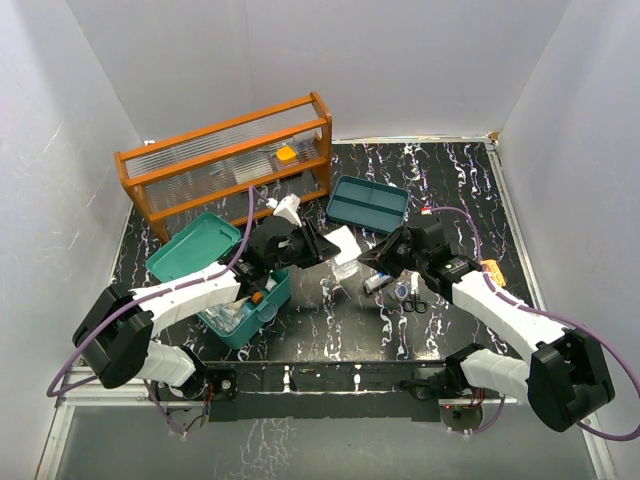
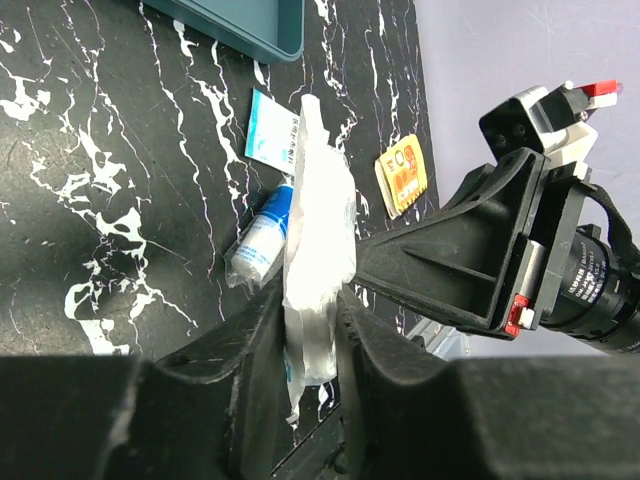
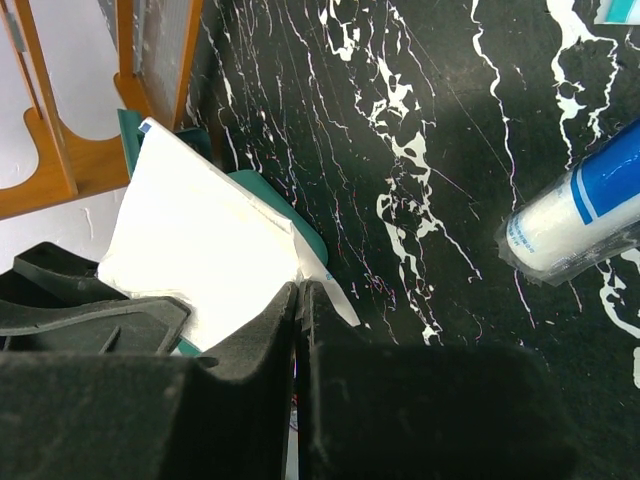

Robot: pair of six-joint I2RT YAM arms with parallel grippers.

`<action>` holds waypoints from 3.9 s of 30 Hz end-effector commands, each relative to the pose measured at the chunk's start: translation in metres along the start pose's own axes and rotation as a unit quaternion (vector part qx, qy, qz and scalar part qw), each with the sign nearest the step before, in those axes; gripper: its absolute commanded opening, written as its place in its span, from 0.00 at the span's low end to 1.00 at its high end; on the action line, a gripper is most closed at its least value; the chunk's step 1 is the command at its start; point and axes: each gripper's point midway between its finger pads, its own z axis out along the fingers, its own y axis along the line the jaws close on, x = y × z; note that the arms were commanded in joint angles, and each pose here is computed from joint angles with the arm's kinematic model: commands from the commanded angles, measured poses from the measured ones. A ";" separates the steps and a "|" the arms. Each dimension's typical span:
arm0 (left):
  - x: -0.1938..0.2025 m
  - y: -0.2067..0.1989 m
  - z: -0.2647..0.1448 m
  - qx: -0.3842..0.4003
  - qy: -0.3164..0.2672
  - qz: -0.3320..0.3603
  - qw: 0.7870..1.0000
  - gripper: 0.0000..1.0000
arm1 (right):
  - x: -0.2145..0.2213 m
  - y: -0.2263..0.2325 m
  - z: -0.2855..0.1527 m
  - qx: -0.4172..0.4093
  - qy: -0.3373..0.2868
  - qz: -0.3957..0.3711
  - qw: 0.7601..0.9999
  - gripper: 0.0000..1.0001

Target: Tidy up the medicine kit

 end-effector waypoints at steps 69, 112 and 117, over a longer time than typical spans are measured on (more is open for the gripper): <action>-0.014 0.164 -0.260 -0.473 -0.041 -0.043 0.879 0.00 | -0.012 0.039 0.001 -0.058 -0.009 -0.080 0.995 0.42; -0.022 0.124 -0.175 -0.313 0.056 0.030 0.948 0.46 | -0.006 0.030 0.009 -0.053 0.005 -0.072 0.996 0.42; -0.019 0.135 -0.164 -0.326 0.069 0.033 0.942 0.47 | -0.006 0.028 0.010 -0.051 0.005 -0.071 0.996 0.42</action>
